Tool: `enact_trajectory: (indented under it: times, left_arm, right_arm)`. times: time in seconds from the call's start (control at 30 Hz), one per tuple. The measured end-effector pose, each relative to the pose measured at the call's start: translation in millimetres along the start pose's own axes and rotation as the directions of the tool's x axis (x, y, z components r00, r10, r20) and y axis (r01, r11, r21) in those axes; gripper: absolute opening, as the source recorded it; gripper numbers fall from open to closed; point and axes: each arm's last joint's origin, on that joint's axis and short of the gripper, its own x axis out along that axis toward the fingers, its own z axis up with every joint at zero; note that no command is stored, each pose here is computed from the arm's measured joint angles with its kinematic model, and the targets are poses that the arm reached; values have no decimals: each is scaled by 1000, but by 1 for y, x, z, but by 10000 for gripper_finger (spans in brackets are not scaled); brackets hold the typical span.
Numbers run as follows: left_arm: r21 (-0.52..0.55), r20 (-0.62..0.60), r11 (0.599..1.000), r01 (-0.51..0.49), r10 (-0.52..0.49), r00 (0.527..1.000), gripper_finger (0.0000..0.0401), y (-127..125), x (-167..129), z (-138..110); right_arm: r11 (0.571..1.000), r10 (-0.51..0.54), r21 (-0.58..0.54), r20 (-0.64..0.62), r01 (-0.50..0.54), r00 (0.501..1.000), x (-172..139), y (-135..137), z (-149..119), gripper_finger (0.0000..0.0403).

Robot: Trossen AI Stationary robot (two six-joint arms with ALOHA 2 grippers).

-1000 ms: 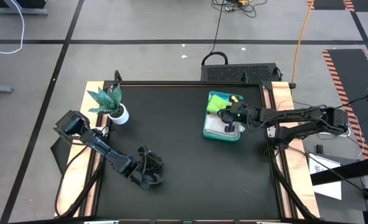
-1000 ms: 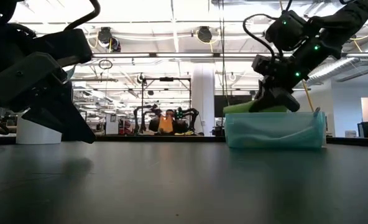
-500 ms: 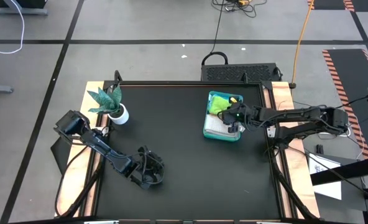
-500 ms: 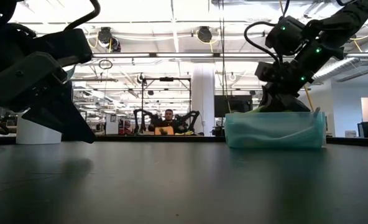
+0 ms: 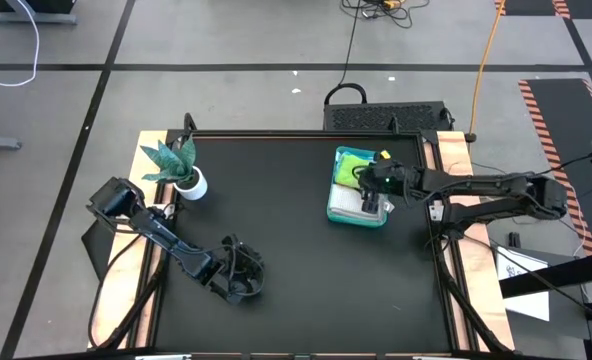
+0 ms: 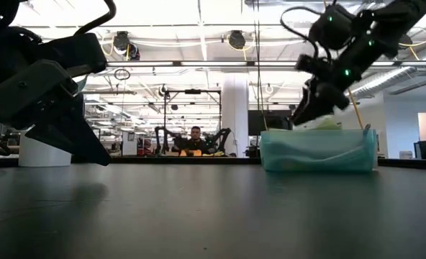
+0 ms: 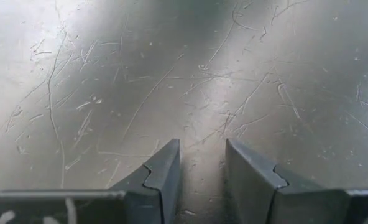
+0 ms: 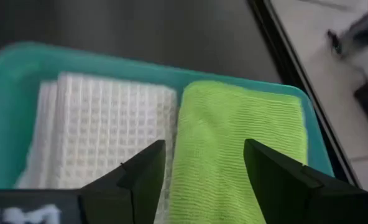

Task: Fold microfiber towels
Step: Stack the light green microfiber cloth on top of the blue microfiber cloth in the green bin

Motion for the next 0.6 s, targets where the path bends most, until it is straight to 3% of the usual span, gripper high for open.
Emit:
enact_trajectory:
  times: [0.17, 0.23, 0.33, 0.47, 0.6]
  left_arm:
    - [-2, 2, 1000, 2, -2, 1000, 131, 0, 0, 0]
    - [-2, 6, 1000, 4, -4, 1000, 131, -1, 0, 1]
    - [0, 19, 1000, 16, -16, 1000, 131, -2, 0, 2]
    - [11, 30, 1000, 26, -26, 999, 131, -3, 0, 3]
    - [19, 29, 1000, 25, -26, 999, 131, -3, 0, 3]
  right_arm:
    - [970, -31, 241, 48, 18, 998, -13, -11, 20, 209]
    - [915, -76, 402, 63, 45, 995, -12, -19, 22, 196]
    - [795, -115, 600, 4, 90, 993, -1, -29, 15, 159]
    - [715, -155, 681, -69, 161, 985, 23, -37, 7, 88]
    - [740, -181, 650, -53, 172, 982, 51, -42, 4, 14]
